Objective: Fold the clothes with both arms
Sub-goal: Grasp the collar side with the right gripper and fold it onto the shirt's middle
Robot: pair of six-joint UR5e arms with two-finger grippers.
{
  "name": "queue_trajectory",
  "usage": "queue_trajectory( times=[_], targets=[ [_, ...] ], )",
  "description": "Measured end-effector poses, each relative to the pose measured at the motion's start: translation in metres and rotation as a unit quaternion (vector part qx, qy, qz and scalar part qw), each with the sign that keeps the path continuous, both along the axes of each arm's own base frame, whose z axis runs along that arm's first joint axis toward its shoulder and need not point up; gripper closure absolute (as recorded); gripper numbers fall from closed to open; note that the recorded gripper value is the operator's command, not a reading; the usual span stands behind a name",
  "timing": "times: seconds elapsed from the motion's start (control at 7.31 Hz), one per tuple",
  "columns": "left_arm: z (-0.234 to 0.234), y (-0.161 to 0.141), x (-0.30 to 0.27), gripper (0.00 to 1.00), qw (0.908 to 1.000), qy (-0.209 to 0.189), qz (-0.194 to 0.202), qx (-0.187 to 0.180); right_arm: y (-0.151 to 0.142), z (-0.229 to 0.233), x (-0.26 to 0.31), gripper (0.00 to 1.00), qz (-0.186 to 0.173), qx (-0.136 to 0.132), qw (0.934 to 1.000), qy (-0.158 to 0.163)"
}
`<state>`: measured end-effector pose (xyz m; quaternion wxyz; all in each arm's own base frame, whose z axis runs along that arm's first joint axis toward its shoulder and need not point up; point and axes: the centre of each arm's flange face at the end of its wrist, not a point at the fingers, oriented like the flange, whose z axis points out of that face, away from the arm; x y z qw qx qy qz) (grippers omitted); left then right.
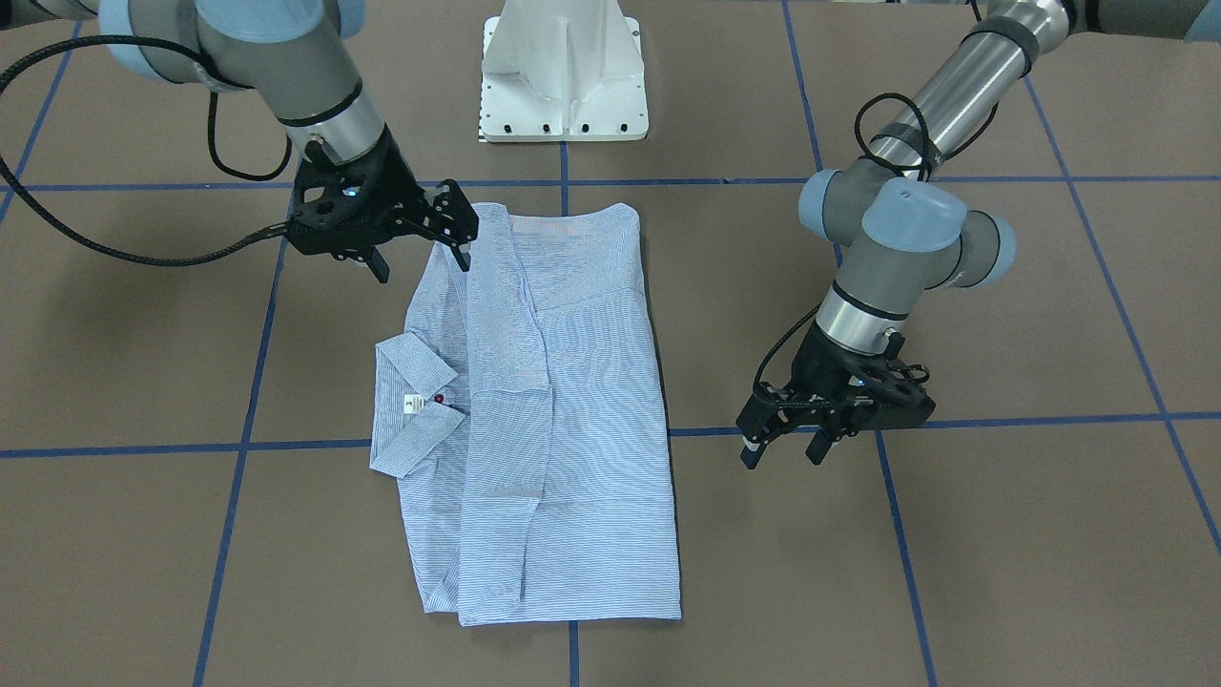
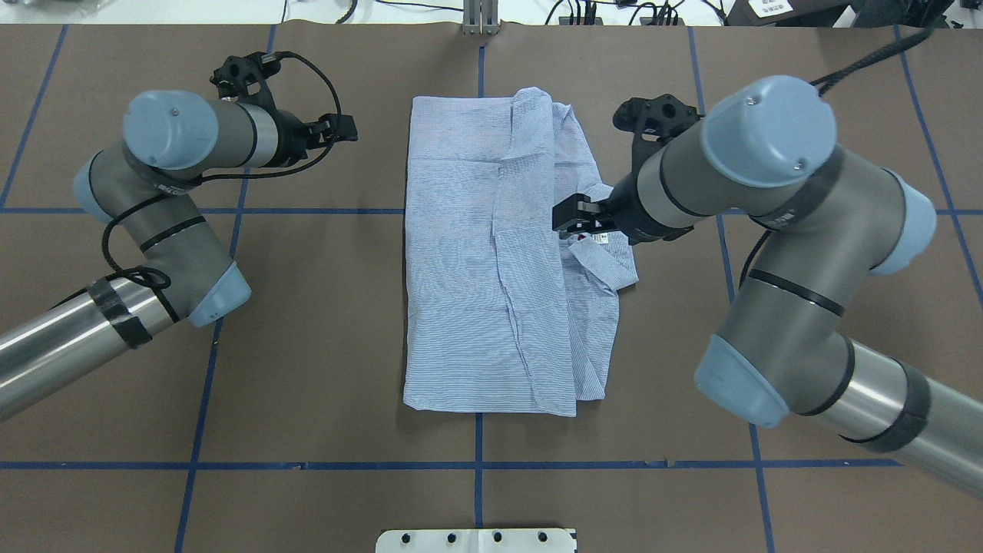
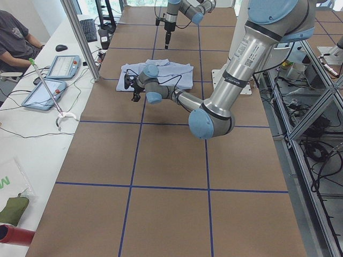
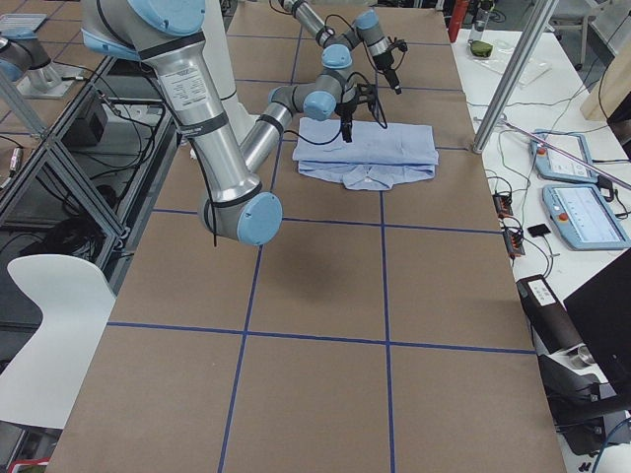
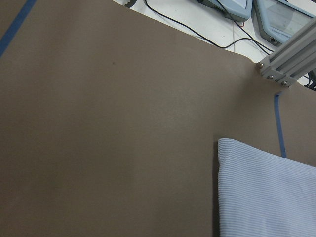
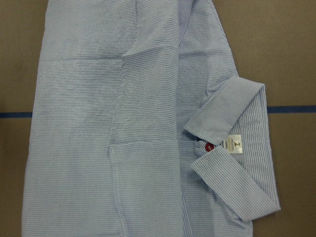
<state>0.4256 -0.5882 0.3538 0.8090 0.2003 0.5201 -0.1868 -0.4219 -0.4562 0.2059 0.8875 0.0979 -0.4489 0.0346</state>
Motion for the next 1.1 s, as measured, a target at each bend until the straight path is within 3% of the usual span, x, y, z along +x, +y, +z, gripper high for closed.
queue_trajectory(
  times=[0.27,0.55,0.82,1.1],
  targets=[
    [0.012,0.009,-0.009,0.00,0.9999,-0.003,0.012,0.000,-0.034,-0.016,-0.061,0.00,-0.005,0.020,0.9984,0.053],
    [0.015,0.011,-0.011,0.00,0.9999,-0.004,0.014,-0.001,-0.062,-0.042,-0.135,0.01,-0.013,0.034,0.9920,0.120],
    [0.016,0.012,-0.011,0.00,0.9999,-0.003,0.014,-0.001,-0.074,-0.053,-0.186,0.01,-0.031,0.049,0.9806,0.187],
    [0.014,0.013,-0.009,0.00,0.9999,0.000,0.014,0.000,-0.067,-0.039,-0.205,0.00,-0.062,0.057,0.9674,0.239]
  ],
)
